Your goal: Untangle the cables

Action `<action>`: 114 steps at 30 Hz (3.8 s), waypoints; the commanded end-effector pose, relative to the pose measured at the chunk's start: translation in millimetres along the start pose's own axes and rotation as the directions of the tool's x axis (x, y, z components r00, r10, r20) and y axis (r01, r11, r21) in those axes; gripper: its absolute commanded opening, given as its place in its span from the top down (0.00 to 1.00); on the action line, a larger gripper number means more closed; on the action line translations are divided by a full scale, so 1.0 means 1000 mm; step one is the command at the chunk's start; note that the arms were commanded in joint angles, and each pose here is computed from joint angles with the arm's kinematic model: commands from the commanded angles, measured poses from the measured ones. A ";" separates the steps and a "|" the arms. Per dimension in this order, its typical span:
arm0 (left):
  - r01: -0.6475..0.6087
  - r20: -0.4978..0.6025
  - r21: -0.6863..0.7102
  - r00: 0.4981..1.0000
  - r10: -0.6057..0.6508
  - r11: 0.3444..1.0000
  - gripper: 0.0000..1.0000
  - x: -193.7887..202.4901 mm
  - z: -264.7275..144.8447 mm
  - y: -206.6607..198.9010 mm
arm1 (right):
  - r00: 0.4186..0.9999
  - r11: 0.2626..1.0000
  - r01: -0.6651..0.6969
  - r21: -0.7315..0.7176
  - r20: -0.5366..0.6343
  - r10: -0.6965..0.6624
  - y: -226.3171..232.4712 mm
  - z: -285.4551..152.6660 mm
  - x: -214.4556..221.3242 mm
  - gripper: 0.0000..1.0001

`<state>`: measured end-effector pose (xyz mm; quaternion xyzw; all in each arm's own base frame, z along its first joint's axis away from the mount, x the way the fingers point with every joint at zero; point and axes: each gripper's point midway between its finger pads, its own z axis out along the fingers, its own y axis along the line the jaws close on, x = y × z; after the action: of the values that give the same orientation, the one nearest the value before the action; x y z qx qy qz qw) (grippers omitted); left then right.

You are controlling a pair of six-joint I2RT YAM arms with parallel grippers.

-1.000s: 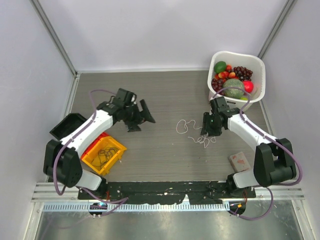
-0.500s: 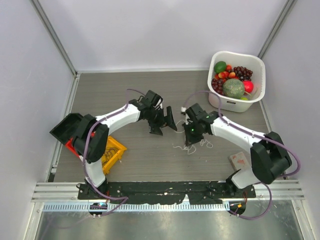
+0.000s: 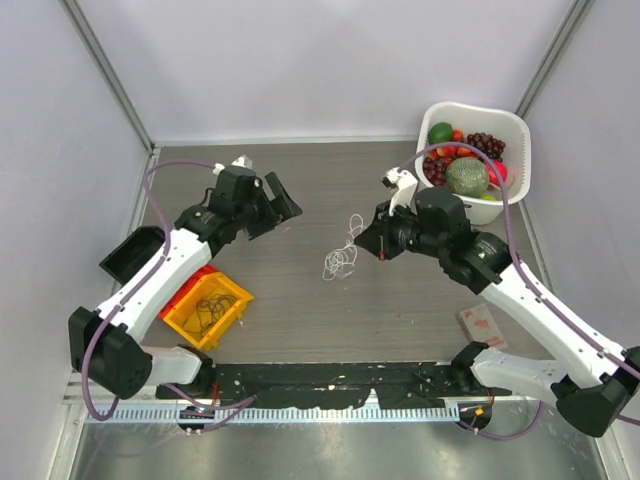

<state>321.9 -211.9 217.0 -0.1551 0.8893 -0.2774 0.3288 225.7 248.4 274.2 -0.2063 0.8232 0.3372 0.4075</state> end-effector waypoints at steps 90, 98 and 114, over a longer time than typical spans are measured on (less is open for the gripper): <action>-0.462 0.673 0.145 0.694 0.256 0.875 1.00 -0.140 -0.239 -0.206 | 0.727 0.567 -0.369 0.737 -0.152 0.670 -0.219 -0.004 0.173 0.67; -0.370 0.410 0.018 0.850 0.331 0.929 1.00 -0.072 -0.120 -0.137 | 0.741 0.602 -0.360 0.713 -0.173 0.648 -0.215 -0.005 0.174 0.67; -0.487 -0.395 -0.104 0.820 0.413 0.867 1.00 0.108 0.014 -0.016 | 0.773 0.664 -0.353 0.659 -0.195 0.604 -0.209 -0.001 0.160 0.67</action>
<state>266.8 -270.0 181.4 0.0697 0.9521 -0.1233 0.2709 247.7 87.7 49.6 0.1162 0.9782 0.0967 0.1423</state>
